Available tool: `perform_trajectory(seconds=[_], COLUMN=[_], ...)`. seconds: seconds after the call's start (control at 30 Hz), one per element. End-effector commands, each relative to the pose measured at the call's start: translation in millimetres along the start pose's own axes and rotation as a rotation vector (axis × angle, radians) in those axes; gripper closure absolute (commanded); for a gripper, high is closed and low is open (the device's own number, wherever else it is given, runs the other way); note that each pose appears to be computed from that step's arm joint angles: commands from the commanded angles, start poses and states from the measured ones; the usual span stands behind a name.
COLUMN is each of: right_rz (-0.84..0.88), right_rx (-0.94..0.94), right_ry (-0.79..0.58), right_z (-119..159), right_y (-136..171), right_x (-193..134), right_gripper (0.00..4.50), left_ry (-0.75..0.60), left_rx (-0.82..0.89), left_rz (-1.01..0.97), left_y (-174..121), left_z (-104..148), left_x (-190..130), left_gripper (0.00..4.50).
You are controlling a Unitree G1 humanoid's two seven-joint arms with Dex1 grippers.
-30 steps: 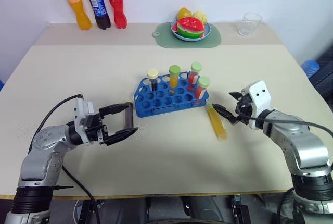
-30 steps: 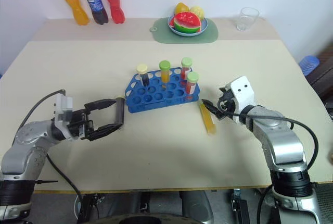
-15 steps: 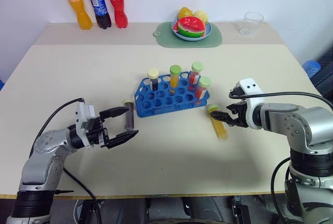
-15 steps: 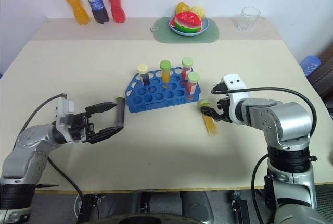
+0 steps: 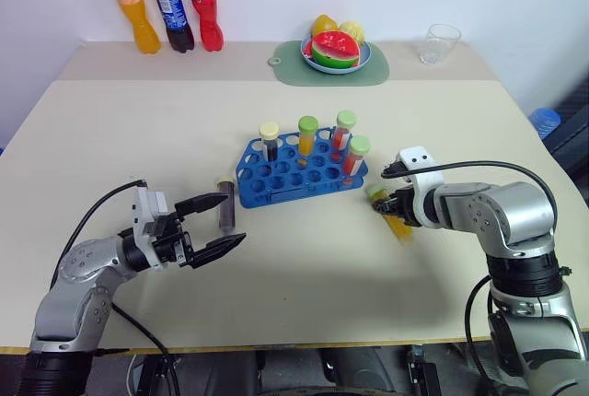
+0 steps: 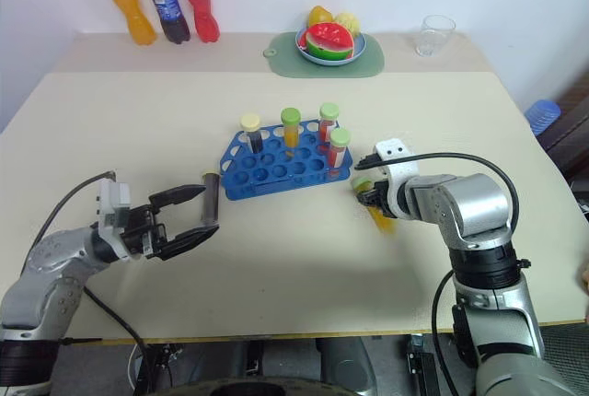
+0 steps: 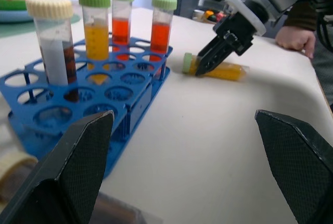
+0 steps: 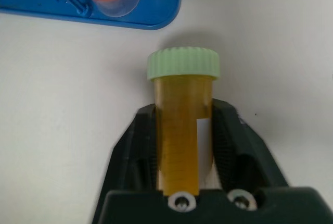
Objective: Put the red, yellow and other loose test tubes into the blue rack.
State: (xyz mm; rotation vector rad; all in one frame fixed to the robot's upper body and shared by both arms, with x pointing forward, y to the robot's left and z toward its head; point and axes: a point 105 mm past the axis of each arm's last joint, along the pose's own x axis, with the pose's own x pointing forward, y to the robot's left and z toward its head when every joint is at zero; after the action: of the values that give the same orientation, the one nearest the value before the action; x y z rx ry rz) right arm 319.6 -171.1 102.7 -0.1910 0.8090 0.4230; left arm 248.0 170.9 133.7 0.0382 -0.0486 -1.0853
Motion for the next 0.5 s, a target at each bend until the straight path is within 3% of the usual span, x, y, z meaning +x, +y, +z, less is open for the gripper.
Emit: perform_trajectory(seconds=[0.03,0.1,0.27,0.4,0.5], right_rz=[0.067,0.122,0.396,0.441,0.505], right_rx=[-0.113,-0.164,-0.343,-0.438,-0.385], right_ry=[0.021,-0.026,-0.369,-0.687,-0.896], right_z=[-12.5,-9.6,20.9,56.3,84.3], right_y=[11.2,17.4,55.3,74.7,87.2], right_x=[2.2,-2.3,-35.2,-53.6,-61.4], right_gripper=[3.42,3.42,3.42,3.42,3.42], left_ry=[-0.03,-0.03,-0.033,-0.039,-0.053], left_rx=[0.034,0.034,0.037,0.036,0.03], left_rz=[0.004,0.006,0.003,0.0,-0.001], left_y=[-1.5,-1.1,1.2,4.5,7.4], left_z=[11.5,11.7,13.2,14.1,16.1], left_x=[-0.4,0.0,2.5,4.1,6.0], left_gripper=[0.0,0.0,0.0,0.0,0.0])
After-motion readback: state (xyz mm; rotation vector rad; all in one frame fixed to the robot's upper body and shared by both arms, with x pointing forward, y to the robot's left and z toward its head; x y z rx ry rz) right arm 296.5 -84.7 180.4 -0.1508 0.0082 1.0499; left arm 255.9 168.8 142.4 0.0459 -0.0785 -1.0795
